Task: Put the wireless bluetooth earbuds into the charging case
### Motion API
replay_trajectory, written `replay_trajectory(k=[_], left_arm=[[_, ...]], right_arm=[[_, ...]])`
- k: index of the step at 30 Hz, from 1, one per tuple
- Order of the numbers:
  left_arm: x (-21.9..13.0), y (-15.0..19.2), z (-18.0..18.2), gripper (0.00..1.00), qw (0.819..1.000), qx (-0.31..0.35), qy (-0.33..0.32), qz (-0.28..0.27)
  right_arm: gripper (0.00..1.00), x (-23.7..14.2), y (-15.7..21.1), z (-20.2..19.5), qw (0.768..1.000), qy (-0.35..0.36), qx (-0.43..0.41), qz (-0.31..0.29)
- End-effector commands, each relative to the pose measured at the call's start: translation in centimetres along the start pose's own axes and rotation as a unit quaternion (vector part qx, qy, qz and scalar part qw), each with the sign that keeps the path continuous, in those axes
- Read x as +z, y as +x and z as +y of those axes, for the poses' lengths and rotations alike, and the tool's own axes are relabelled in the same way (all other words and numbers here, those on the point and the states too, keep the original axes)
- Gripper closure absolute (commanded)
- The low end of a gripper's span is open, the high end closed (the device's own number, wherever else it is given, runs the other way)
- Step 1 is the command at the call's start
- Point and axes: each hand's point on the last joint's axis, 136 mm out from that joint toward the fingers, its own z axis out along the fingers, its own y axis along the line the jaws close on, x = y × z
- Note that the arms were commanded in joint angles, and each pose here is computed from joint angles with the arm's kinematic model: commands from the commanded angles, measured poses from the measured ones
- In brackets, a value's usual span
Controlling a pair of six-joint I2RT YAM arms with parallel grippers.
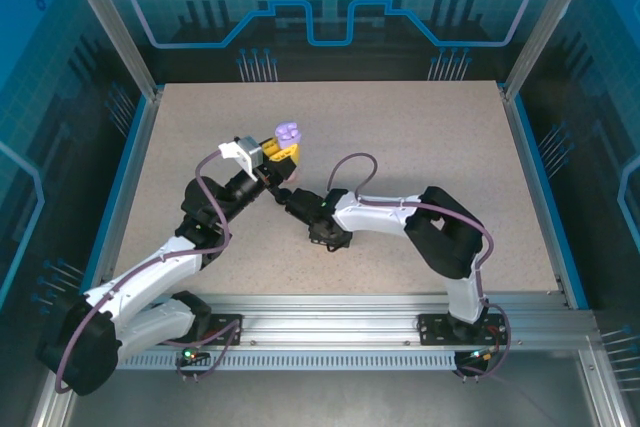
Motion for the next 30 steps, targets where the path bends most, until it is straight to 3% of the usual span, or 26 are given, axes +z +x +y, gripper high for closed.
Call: replay_trajectory(k=[1, 7, 16, 23, 30], left_arm=[[-0.1, -0.5, -0.3, 1.0, 1.0, 0.007, 0.007, -0.009], [-0.2, -0.6, -0.5, 1.0, 1.0, 0.01, 0.01, -0.01], [-0.2, -0.9, -1.0, 1.0, 0.999, 0.02, 0.025, -0.016], [0.1, -0.7, -1.8, 1.0, 0.998, 0.024, 0.051, -0.017], [0.5, -0.6, -2.8, 1.0, 0.996, 0.025, 0.081, -0.017]], right_arm=[[0.81, 2.1, 0.2, -1.8, 1.0, 0.026, 0.004, 0.007], [0.83, 0.8, -0.8, -1.7, 1.0, -0.001, -0.003, -0.019], [0.83, -5.8, -4.5, -3.0, 0.994, -0.034, -0.019, -0.104], [0.83, -12.7, -8.6, -4.7, 0.981, -0.073, -0.024, -0.177], [0.82, -21.9, -13.1, -5.6, 0.95, -0.156, -0.034, -0.267]])
